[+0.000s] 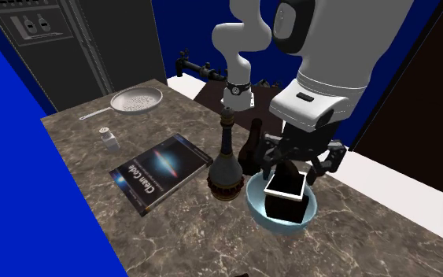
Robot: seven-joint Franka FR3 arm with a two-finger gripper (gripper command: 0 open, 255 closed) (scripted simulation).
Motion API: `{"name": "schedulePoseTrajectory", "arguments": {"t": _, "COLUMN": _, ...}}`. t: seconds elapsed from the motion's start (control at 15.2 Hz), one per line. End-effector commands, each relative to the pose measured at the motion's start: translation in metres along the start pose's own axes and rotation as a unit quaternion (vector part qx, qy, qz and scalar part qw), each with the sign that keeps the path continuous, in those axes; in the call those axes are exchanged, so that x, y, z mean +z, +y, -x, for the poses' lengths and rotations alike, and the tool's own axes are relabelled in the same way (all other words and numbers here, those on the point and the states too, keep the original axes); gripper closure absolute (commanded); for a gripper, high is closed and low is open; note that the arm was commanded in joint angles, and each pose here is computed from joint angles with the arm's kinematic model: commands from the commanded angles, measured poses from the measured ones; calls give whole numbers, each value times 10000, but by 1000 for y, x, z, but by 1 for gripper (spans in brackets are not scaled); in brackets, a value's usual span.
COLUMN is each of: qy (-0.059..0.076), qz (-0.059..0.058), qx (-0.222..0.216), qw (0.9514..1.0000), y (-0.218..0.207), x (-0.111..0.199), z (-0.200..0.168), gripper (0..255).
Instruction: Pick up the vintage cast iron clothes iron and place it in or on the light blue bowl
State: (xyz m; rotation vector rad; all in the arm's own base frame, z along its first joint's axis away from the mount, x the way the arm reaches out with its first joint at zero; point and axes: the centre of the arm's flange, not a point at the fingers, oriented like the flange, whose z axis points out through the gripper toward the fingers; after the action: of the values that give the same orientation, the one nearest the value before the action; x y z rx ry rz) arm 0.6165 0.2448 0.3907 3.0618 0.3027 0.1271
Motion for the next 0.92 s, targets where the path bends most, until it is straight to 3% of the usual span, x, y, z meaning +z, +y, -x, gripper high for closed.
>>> {"name": "schedulePoseTrajectory", "arguments": {"t": 0.0, "qy": 0, "qz": 0, "qx": 1, "qw": 10000, "y": 0, "x": 0, "z": 0, "gripper": 0}}
{"name": "schedulePoseTrajectory", "arguments": {"t": 0.07, "qy": 0, "qz": 0, "qx": 1, "qw": 10000, "y": 0, "x": 0, "z": 0, "gripper": 0}}
{"name": "schedulePoseTrajectory", "arguments": {"t": 0.33, "qy": 0, "qz": 0, "qx": 1, "qw": 10000, "y": 0, "x": -50, "z": 0, "gripper": 0}}
{"name": "schedulePoseTrajectory", "arguments": {"t": 0.86, "qy": 0, "qz": 0, "qx": 1, "qw": 10000, "y": 0, "x": -50, "z": 0, "gripper": 0}}
